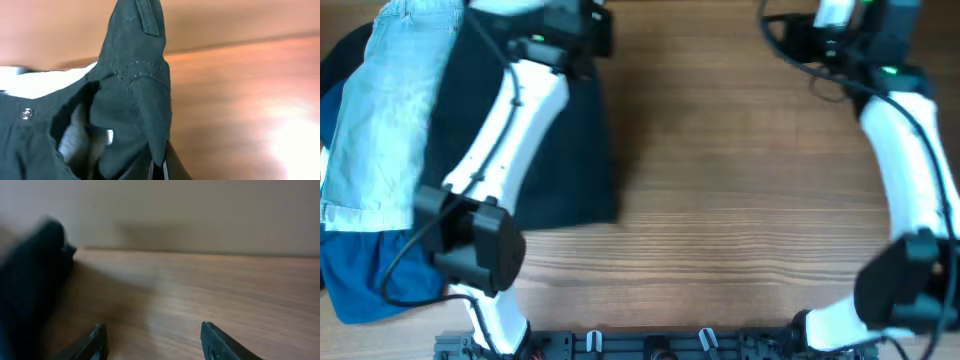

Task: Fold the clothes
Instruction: 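Reach the left gripper into the clothes pile and grasp the black shorts, then drag the black shorts with the left gripper to the table center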

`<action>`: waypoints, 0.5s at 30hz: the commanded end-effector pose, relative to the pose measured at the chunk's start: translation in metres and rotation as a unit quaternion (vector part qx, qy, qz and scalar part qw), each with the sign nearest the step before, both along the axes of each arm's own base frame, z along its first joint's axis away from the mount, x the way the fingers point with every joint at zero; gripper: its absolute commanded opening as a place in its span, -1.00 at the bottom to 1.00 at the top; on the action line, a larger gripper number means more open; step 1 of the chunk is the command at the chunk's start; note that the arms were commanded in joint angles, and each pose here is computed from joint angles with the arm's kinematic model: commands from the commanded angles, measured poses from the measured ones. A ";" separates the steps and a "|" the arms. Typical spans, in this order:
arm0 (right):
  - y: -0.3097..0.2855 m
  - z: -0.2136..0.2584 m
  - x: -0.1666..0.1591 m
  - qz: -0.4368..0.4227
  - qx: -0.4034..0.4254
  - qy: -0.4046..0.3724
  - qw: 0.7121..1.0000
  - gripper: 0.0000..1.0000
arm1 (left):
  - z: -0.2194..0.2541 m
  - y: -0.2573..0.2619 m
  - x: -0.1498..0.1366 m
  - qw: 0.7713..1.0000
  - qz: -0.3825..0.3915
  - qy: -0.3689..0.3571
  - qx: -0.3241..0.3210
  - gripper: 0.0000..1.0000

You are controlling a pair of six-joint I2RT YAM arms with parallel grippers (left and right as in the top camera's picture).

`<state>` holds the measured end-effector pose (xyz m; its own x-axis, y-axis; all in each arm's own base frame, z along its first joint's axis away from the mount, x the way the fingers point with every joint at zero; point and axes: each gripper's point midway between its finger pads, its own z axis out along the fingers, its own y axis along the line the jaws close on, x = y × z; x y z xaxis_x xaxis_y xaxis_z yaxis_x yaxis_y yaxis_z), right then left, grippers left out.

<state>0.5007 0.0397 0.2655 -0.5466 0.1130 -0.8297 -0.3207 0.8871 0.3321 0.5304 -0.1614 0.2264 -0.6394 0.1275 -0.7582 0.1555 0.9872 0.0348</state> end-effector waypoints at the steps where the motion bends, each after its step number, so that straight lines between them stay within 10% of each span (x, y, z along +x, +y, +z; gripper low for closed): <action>1: -0.044 0.046 -0.021 -0.045 0.008 -0.036 0.998 0.20 | -0.025 -0.115 -0.037 0.984 -0.119 0.064 -0.113 -0.92; 7: -0.084 0.049 -0.033 -0.087 0.012 -0.028 0.996 0.19 | -0.090 -0.266 -0.107 0.953 -0.255 0.098 -0.130 -0.92; 8: -0.087 0.050 -0.033 -0.090 0.012 -0.030 0.995 0.20 | -0.088 -0.276 -0.113 0.951 -0.265 0.093 -0.132 -0.76; 10: -0.098 0.052 -0.033 -0.102 0.011 -0.035 0.994 0.22 | -0.082 -0.291 -0.122 0.947 -0.279 0.079 -0.136 0.99; 15: -0.113 0.060 -0.034 -0.103 0.007 -0.056 0.993 0.24 | 0.012 -0.251 -0.113 0.952 -0.225 0.043 -0.203 1.00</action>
